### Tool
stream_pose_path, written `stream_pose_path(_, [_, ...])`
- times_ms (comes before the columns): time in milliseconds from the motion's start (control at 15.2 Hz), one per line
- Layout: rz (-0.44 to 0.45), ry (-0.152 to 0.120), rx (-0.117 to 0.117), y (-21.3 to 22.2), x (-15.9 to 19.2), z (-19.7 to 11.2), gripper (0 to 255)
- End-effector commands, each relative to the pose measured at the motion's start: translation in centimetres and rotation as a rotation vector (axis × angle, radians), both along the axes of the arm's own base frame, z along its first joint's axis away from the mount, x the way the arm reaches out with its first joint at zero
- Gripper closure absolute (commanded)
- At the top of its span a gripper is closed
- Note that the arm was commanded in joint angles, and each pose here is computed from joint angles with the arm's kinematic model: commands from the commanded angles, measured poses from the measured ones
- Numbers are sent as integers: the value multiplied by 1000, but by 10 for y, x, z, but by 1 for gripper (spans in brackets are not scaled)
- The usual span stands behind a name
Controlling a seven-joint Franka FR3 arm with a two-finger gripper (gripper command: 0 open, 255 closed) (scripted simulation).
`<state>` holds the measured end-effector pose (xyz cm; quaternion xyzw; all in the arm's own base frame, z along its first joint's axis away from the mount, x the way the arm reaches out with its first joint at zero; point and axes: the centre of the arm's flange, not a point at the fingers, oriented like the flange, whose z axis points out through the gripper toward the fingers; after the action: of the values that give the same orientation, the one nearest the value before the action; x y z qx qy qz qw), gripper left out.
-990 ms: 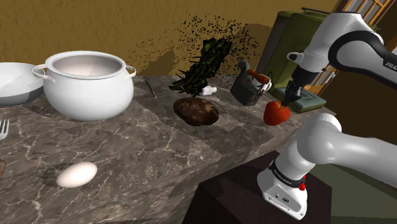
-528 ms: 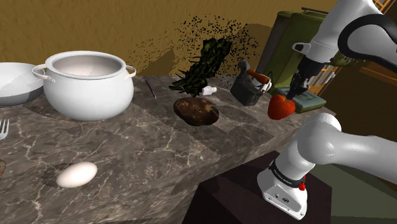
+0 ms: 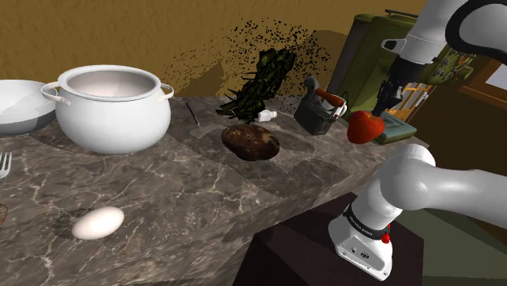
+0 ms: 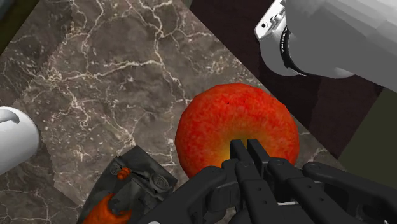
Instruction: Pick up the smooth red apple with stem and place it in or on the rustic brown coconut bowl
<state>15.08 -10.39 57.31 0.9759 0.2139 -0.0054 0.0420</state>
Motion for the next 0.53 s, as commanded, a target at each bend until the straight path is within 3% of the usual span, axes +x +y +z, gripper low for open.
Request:
stream_pose_path(0, [0,0,0,0,-1,11,255])
stream_pose_path(462, [0,0,0,9,8,40,255])
